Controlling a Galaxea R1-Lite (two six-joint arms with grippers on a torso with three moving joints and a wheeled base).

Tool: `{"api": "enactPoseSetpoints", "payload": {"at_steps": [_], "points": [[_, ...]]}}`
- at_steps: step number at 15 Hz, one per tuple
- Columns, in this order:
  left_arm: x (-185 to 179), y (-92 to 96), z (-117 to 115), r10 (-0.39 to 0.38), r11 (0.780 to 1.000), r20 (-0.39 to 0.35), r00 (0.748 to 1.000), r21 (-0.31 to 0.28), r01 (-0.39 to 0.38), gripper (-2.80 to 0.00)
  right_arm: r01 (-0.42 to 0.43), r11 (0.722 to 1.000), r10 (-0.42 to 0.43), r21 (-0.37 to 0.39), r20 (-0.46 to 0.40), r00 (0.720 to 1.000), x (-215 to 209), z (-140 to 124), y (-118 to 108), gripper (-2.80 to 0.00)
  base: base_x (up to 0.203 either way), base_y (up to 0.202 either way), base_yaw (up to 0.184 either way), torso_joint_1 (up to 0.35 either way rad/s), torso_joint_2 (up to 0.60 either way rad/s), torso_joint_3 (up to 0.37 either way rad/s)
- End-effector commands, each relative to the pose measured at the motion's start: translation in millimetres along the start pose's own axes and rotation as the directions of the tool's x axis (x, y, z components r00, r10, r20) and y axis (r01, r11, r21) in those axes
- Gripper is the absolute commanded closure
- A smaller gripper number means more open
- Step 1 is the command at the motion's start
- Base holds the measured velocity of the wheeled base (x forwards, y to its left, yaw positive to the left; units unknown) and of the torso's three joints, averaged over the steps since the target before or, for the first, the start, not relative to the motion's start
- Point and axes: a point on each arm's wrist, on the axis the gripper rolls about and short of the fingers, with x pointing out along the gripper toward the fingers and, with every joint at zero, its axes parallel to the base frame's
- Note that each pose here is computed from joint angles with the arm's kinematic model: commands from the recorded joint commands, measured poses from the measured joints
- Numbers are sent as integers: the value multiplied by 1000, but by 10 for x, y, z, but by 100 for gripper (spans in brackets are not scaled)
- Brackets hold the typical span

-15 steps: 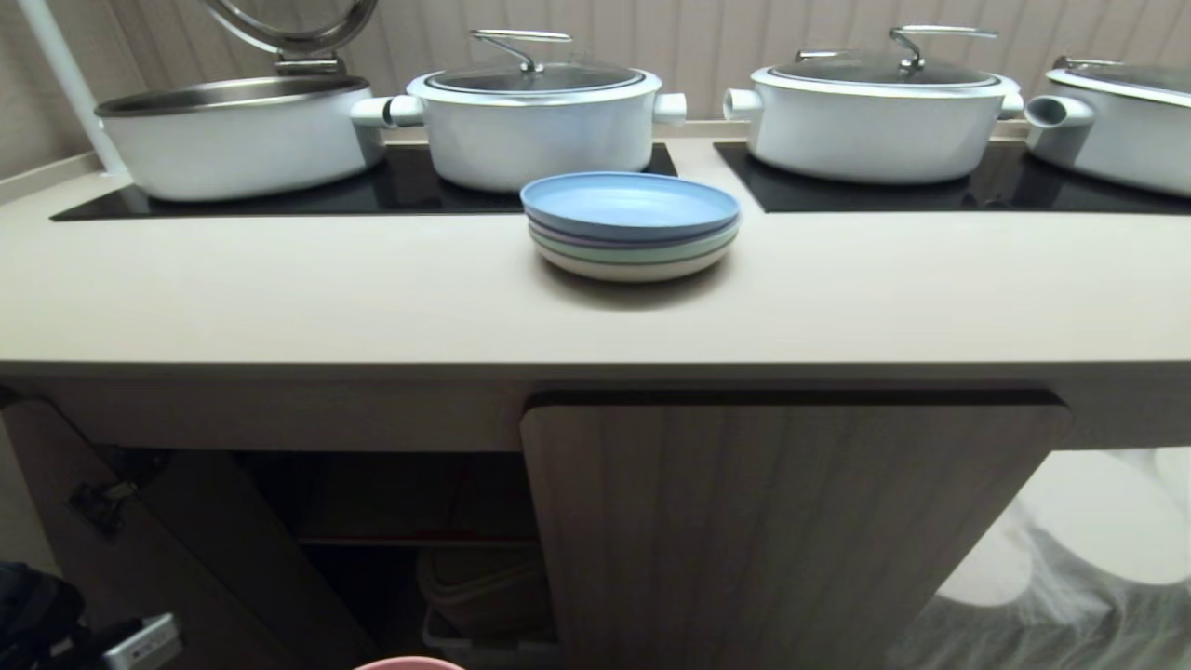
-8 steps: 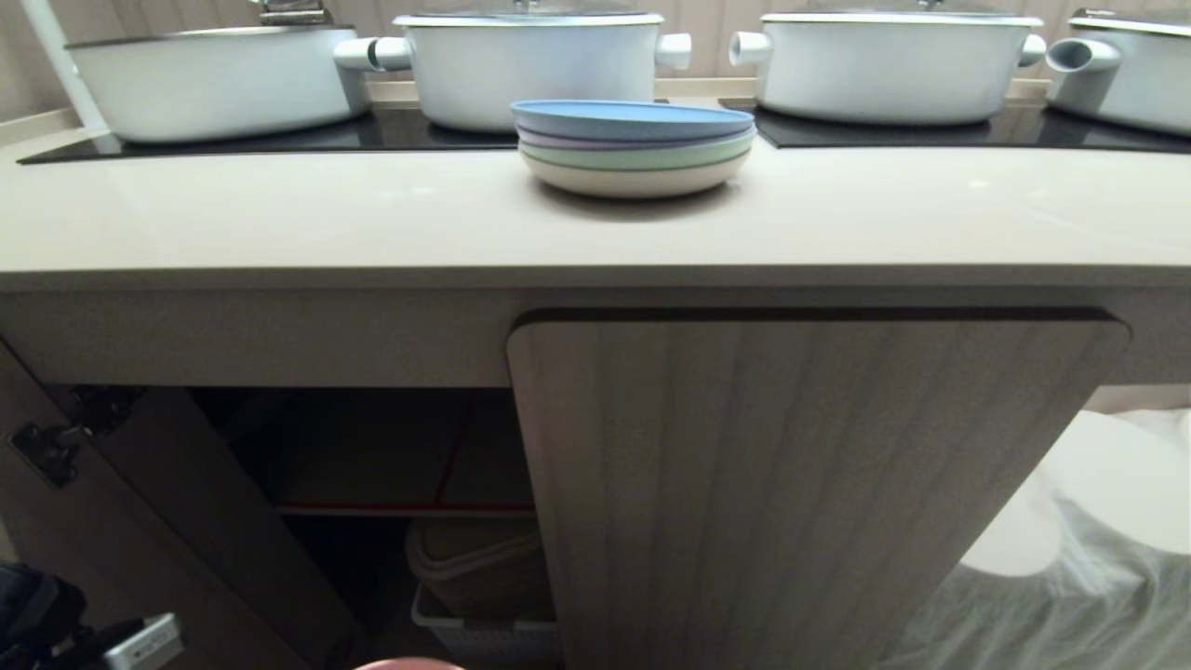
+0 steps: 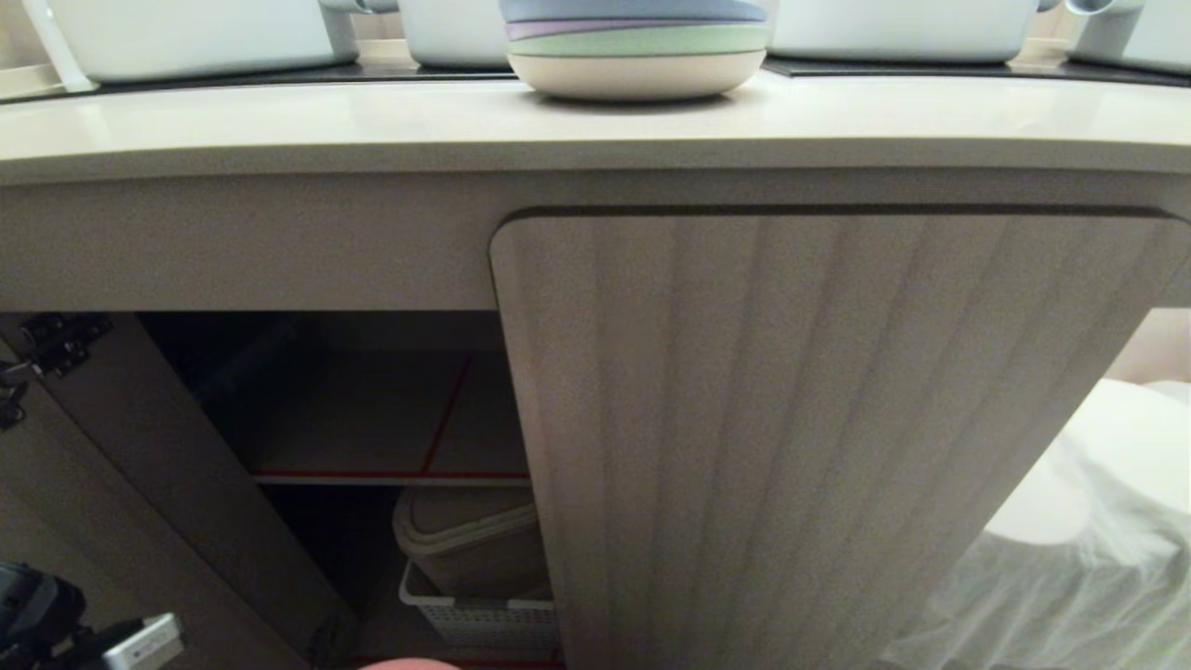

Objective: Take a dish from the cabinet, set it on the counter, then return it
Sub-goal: Put it back into the cabinet

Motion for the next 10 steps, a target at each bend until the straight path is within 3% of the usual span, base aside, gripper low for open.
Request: {"api": "enactPoseSetpoints", "payload": {"at_steps": [1,10], "points": [[3,1,-4,-1,1000,-5,1000,-3,1,0,0,1000,0,1,0,1000,0,0,0,0,0,0,0,-22,83,39],[1,1,-5,-1,1000,-4,1000,-4,1,0,0,1000,0,1,0,1000,0,0,0,0,0,0,0,0,8,8]]}}
